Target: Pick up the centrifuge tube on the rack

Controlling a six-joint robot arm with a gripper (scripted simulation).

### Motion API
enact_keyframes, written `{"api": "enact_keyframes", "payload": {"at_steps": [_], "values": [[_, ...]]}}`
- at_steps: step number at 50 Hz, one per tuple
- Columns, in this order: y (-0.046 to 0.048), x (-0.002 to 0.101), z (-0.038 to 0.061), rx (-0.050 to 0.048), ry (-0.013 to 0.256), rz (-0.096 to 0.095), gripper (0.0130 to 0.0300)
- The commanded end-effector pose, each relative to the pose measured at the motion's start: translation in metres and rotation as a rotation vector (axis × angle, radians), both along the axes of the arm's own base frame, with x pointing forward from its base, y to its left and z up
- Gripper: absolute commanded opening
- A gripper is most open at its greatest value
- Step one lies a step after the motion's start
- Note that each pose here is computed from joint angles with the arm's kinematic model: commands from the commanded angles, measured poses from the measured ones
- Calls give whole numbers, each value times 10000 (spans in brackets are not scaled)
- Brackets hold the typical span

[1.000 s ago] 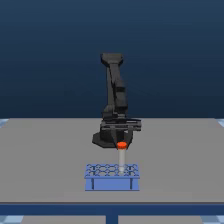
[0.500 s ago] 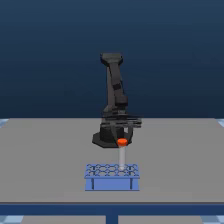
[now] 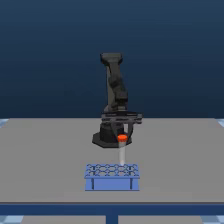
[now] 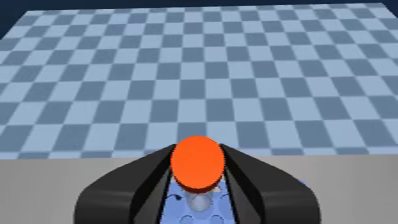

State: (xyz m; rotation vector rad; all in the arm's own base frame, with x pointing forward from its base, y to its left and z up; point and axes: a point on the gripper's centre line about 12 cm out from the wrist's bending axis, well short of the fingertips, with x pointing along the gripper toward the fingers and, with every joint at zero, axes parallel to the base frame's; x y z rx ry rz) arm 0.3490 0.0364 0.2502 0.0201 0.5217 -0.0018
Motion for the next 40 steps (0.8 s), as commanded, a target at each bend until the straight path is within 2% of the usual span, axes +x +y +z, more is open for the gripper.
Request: {"api": "enact_keyframes", "payload": {"at_steps": [1, 18, 40], "values": [[-4, -1, 34, -189, 27, 66, 130], [-4, -1, 115, -189, 27, 66, 130], [-4, -1, 133, -189, 27, 66, 130]]}}
